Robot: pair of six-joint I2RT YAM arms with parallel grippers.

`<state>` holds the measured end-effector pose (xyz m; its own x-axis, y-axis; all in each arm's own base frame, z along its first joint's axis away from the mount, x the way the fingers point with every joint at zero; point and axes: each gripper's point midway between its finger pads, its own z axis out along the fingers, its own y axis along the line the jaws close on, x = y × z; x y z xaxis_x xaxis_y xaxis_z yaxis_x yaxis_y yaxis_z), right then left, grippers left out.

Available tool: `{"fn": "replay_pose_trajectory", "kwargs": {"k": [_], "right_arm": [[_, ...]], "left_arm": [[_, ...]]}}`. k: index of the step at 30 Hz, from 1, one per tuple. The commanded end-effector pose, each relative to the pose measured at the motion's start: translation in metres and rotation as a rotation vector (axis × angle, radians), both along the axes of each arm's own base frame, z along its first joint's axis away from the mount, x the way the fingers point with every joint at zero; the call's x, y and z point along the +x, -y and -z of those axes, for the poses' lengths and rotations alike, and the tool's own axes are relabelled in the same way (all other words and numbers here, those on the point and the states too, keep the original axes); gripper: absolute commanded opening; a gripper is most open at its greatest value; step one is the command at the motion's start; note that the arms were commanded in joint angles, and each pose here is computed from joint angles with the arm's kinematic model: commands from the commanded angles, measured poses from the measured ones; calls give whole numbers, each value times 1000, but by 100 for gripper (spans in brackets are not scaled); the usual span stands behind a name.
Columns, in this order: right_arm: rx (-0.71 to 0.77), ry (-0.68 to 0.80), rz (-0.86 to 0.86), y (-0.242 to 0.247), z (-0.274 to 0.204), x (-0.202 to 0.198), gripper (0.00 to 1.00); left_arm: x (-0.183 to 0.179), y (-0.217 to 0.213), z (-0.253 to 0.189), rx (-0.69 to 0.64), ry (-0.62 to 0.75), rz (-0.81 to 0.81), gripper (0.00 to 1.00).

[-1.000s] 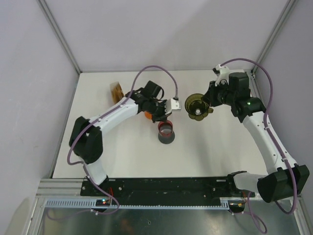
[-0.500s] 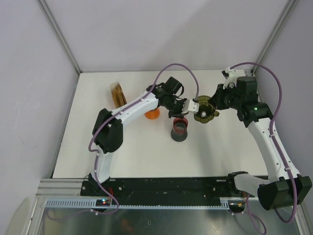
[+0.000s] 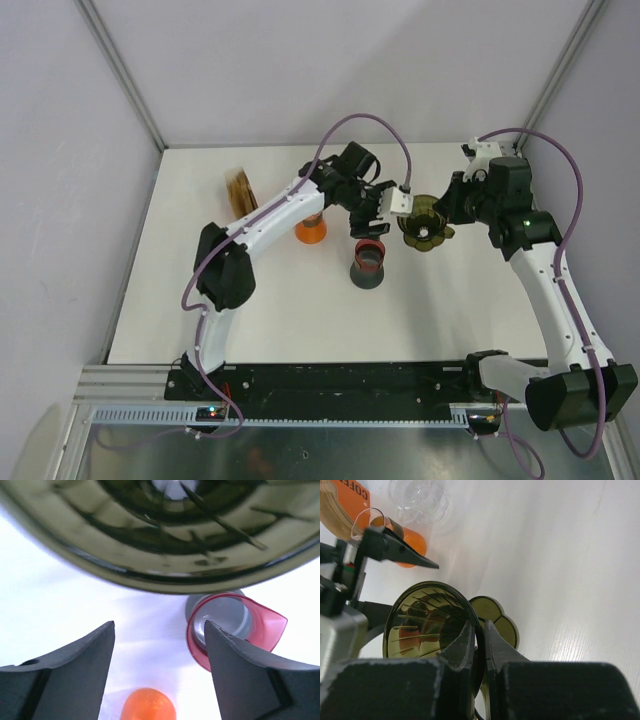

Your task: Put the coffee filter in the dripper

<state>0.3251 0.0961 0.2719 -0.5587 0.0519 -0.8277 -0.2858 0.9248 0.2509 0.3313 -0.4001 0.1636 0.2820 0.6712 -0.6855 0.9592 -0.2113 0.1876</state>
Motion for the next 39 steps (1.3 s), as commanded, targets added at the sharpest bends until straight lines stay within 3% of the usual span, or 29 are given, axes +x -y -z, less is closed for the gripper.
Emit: {"fn": "replay_pose_trajectory", "kwargs": {"k": [1, 6, 13, 24, 31, 39], "right_arm": [[19, 74, 13, 1, -22, -1, 0], [31, 96, -3, -2, -28, -3, 0], [34, 138, -54, -24, -37, -3, 0], [138, 120, -308, -105, -26, 3, 0], [191, 33, -376, -125, -7, 3, 0], [172, -31, -413, -128, 13, -1, 0]], "left_arm": [[15, -4, -78, -116, 82, -108, 78], [26, -32, -118, -157, 90, -272, 81], [38, -103, -158, -240, -7, -559, 81], [51, -243, -145, -284, -145, -1033, 77], [45, -296, -124, -310, -156, -1166, 77], [40, -317, -116, -325, -120, -1215, 77]]}}
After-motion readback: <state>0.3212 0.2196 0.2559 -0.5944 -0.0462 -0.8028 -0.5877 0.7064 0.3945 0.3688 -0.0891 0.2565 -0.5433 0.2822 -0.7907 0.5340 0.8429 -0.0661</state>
